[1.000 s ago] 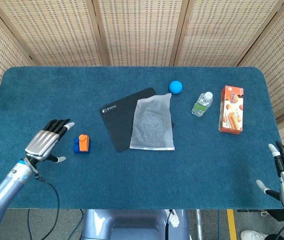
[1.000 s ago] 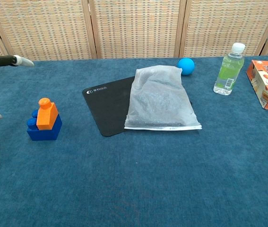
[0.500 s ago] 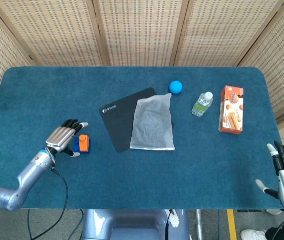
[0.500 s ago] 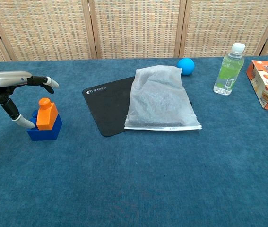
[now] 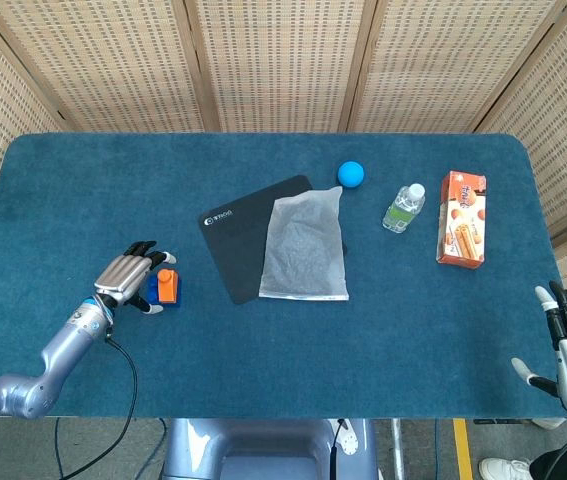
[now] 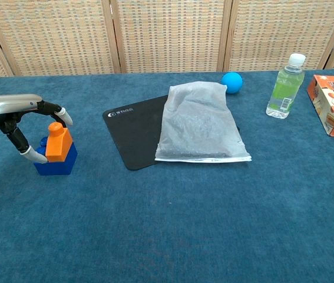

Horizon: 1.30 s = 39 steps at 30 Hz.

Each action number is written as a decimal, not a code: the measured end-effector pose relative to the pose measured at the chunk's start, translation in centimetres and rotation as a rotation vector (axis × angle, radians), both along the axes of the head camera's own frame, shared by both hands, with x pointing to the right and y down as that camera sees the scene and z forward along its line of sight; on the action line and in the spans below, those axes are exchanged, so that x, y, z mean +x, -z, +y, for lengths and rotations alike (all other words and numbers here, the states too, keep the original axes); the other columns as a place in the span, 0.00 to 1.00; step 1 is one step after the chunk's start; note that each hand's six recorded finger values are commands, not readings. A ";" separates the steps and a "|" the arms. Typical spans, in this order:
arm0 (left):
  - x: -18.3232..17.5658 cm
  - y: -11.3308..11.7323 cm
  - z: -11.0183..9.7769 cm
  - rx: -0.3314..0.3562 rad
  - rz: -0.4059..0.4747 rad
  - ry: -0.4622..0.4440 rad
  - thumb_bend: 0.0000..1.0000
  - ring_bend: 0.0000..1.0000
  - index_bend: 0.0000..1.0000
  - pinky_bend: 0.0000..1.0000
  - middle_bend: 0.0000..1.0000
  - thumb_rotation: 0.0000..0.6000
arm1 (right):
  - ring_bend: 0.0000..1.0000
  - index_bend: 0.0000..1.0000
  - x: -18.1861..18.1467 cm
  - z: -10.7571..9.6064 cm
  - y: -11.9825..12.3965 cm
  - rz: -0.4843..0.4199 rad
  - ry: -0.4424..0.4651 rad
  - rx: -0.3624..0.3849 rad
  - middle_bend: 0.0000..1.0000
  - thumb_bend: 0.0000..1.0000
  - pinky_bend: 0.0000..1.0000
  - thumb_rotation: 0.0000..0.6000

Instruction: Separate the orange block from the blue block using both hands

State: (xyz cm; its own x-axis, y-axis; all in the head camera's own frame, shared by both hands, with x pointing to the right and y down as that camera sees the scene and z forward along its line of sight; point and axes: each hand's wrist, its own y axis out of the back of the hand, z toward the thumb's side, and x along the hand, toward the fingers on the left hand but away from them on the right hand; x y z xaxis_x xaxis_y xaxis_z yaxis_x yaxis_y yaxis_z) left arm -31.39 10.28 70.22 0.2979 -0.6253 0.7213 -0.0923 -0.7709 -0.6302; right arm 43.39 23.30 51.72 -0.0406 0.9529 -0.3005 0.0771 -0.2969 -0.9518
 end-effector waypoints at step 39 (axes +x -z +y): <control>-1.9 5.3 -4.3 0.024 0.575 0.578 0.30 0.07 0.58 0.00 0.51 1.00 | 0.00 0.00 -0.6 -0.6 -0.8 -0.022 0.030 -0.009 0.00 0.00 0.00 1.00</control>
State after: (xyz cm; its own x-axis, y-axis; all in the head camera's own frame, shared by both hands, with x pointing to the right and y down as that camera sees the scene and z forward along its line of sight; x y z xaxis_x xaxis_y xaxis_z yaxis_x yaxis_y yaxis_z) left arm -33.25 5.95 64.89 0.2434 -0.8069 0.5383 -0.7852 -0.4897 -0.3790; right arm 42.77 22.67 52.47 -0.0057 0.9509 -0.3095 0.0892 -0.3078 -0.9473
